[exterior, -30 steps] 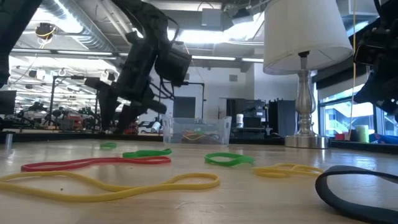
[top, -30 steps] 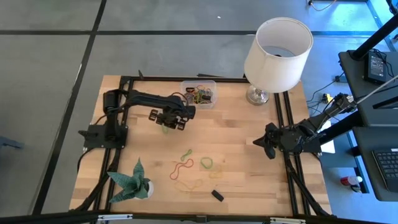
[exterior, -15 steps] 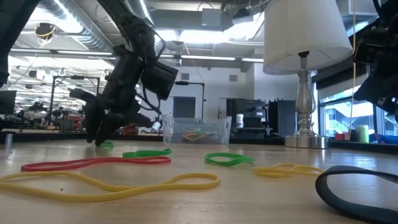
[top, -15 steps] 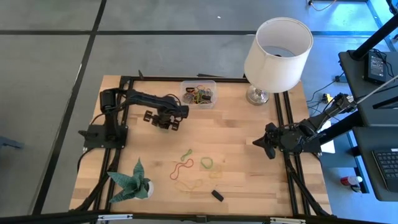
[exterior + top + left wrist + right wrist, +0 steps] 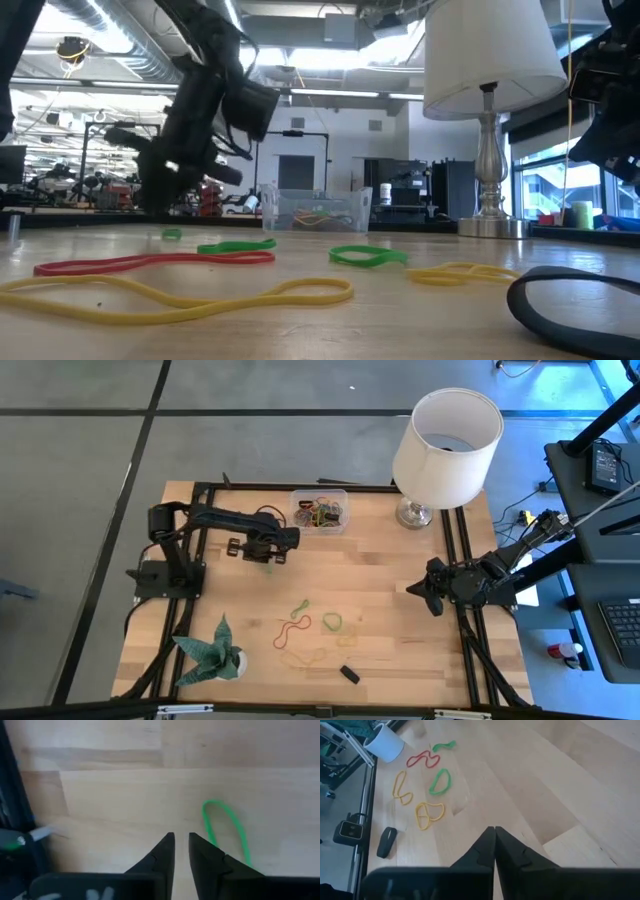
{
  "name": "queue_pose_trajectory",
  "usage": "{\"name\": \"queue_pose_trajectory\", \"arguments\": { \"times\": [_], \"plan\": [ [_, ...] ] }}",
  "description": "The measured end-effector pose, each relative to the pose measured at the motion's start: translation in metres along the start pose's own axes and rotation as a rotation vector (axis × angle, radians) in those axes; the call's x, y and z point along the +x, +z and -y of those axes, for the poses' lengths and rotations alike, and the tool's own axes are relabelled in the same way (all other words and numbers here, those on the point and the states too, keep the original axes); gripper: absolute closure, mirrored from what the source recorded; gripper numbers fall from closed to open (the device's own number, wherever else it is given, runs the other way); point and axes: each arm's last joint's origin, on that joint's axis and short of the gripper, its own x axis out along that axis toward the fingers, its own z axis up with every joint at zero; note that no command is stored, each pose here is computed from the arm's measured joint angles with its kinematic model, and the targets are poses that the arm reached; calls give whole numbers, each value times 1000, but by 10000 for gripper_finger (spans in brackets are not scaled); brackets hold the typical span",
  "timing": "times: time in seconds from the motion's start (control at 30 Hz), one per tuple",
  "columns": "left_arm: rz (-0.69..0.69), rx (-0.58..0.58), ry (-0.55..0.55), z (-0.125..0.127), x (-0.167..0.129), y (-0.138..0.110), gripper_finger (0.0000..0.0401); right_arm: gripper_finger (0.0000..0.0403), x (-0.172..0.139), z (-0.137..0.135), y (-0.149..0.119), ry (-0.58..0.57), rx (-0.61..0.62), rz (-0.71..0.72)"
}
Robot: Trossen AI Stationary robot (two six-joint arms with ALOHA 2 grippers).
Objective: Pick and place rubber bands into bin
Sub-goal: Put the green rubber band into the transparent bin
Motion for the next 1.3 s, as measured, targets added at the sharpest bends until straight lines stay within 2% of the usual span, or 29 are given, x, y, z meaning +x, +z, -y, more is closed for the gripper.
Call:
{"name": "queue_pose_trajectory", "arguments": {
  "times": [0.17,0.3,0.5,0.67,0.83,0.9,1.07,1.23,1.3],
  "plan": [
    [40,-4,-59,-5,-11,1,315,389,0,0,0,0,0,0],
    [50,-5,-66,-4,-10,1,283,389,0,0,0,-1,1,0],
    [12,-9,-145,7,12,0,268,389,0,0,0,0,1,-1],
    [-1,-12,-156,7,23,-5,297,389,0,0,0,0,2,-1],
    [34,26,-154,7,23,-7,383,389,0,0,0,0,-2,-1],
    [34,43,-159,8,23,-7,393,389,0,0,0,0,-5,-1],
    [68,112,-166,18,2,-8,398,389,0,0,0,-2,-6,-1],
    [213,229,-206,32,-51,-8,399,389,0,1,0,-7,-10,-5],
    [287,295,-275,39,-78,-3,399,389,0,1,-1,-9,-12,-6]
  ]
}}
